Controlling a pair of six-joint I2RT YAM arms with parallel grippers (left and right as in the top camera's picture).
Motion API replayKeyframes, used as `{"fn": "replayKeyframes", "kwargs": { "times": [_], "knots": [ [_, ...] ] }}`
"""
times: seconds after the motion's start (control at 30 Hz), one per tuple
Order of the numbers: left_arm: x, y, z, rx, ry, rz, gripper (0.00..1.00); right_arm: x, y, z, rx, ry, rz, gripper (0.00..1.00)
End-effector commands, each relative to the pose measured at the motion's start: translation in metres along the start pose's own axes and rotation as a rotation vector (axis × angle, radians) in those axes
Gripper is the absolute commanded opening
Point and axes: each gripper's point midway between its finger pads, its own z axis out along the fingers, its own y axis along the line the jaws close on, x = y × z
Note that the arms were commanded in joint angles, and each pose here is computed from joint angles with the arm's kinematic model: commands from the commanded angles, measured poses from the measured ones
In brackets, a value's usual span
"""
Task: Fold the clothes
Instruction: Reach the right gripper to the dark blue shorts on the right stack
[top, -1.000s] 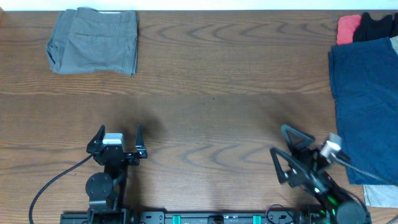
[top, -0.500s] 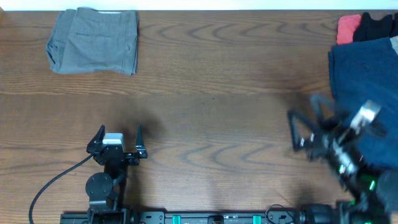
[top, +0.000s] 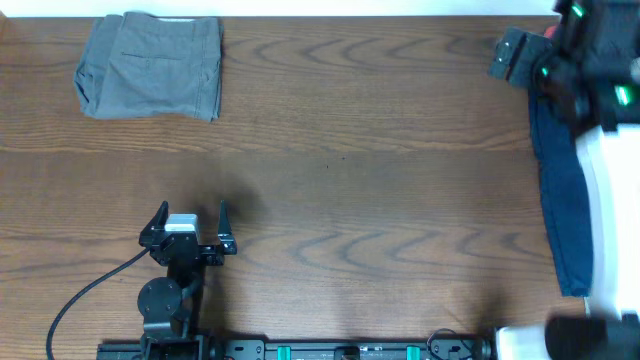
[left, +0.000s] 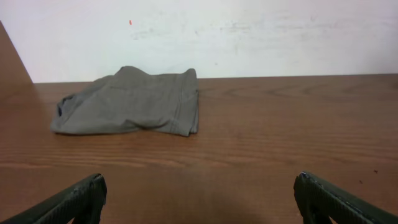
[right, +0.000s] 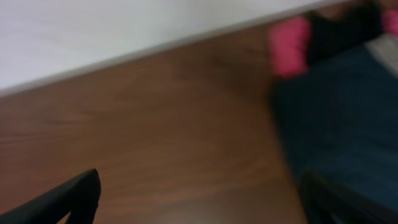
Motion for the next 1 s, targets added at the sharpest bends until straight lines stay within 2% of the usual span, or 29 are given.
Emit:
{"fn": "replayKeyframes", "kwargs": {
  "times": [0.0, 0.07, 0.2, 0.33, 0.57, 0.8, 0.87, 0.97],
  "knots": [
    [0.016, 0.001, 0.002, -0.005, 0.038, -0.01, 0.98, -0.014, -0.038, 0.025, 0.234, 0.001, -0.126, 0.99],
    [0.016, 0.001, 0.002, -0.005, 0.038, -0.01, 0.98, -0.007, -0.043, 0.052, 0.27, 0.05, -0.21, 0.99],
    [0.016, 0.001, 0.002, -0.005, 0.038, -0.01, 0.98, 0.013, -0.078, 0.096, 0.46, 0.148, -0.278, 0.99],
    [0.016, 0.001, 0.002, -0.005, 0.038, -0.01, 0.98, 0.045, -0.102, 0.14, 0.548, 0.279, -0.371, 0.99],
    [0.016, 0.001, 0.002, -0.005, 0.038, -0.01, 0.98, 0.092, -0.133, 0.199, 0.636, 0.422, -0.45, 0.98],
    [0.016, 0.001, 0.002, -0.005, 0.038, -0.01, 0.98, 0.122, -0.154, 0.232, 0.677, 0.495, -0.488, 0.94],
    [0.016, 0.001, 0.002, -0.005, 0.038, -0.01, 0.98, 0.126, -0.157, 0.237, 0.68, 0.5, -0.485, 0.89],
    [0.016, 0.001, 0.002, -0.005, 0.038, -0.01, 0.98, 0.127, -0.161, 0.242, 0.685, 0.494, -0.473, 0.68]
  ]
}}
